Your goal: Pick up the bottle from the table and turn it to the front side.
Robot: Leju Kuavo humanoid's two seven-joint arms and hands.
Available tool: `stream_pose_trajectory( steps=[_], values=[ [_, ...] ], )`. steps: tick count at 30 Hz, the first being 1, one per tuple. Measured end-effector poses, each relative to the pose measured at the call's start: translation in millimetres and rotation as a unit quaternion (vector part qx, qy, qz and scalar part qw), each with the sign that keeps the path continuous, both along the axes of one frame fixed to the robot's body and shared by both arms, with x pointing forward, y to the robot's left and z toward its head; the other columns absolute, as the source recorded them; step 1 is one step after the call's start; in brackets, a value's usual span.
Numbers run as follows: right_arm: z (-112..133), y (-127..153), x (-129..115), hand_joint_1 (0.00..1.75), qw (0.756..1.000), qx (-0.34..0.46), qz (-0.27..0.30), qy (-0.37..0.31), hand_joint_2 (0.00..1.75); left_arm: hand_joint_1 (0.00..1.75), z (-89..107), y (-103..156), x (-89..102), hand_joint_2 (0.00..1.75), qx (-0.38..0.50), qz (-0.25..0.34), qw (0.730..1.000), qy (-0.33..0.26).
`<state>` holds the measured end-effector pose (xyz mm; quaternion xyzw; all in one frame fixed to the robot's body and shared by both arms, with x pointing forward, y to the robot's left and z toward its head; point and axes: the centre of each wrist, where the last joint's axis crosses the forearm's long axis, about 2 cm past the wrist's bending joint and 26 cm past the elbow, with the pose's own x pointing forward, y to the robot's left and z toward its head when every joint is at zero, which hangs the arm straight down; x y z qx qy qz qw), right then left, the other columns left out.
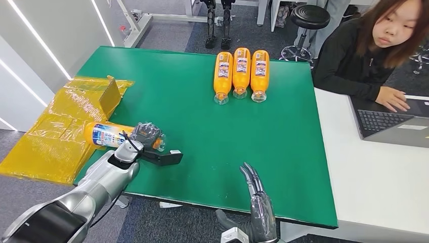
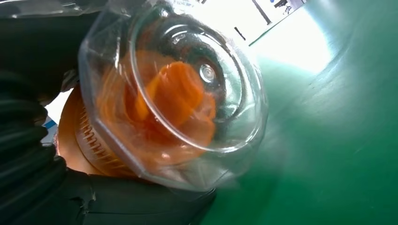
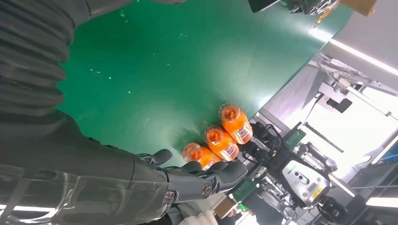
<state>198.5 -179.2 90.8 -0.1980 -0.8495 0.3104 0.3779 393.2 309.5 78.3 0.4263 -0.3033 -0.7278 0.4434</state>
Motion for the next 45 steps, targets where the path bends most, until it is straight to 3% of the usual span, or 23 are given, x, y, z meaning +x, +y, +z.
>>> stream_pose_trajectory(
  steps=[5,9,19,29,33,36,40,42,45],
  values=[
    [-0.3,-0.8,-0.4,0.0,1.0,-0.003,0.004,0.004,1.75,1.75,0.4,2.7,0.7,1.75,0.02,0.03,0.999,0.005],
    [-0.5,-1.3,-0.6,0.0,1.0,-0.007,0.009,0.011,1.75,0.0,1.4,11.4,1.5,1.75,0.032,0.066,0.997,0.003],
    [-4.9,-2.7,5.7,0.0,0.999,-0.013,0.02,0.024,1.75,0.0,3.7,39.7,0.4,1.75,0.019,0.1,0.995,-0.023],
    [-11.9,-4.5,4.8,0.0,0.999,-0.006,0.023,0.031,1.75,0.0,4.1,51.2,-1.0,1.75,0.024,0.109,0.993,-0.029],
    [-15.0,-5.5,2.0,0.0,0.999,-0.005,0.016,0.032,1.75,0.0,4.3,51.2,-1.1,1.75,0.006,0.087,0.995,-0.039],
    [-16.9,-5.6,-0.6,0.0,0.999,-0.005,0.0,0.035,1.75,0.0,4.0,38.5,-1.1,1.75,-0.064,0.025,0.994,-0.085],
    [-18.7,-6.8,-3.9,0.0,0.999,-0.006,-0.027,0.034,1.75,0.0,6.1,-4.3,-3.3,1.75,-0.26,-0.101,0.943,-0.183],
    [-19.2,-7.9,-5.4,0.0,0.999,-0.006,-0.03,0.031,1.75,0.0,5.3,-27.3,-11.6,1.75,-0.37,-0.124,0.898,-0.201],
    [-20.4,-10.6,-7.5,0.0,1.0,-0.001,-0.024,0.017,1.75,0.0,11.3,-55.6,-29.8,1.75,-0.517,-0.155,0.812,-0.223]
  ],
)
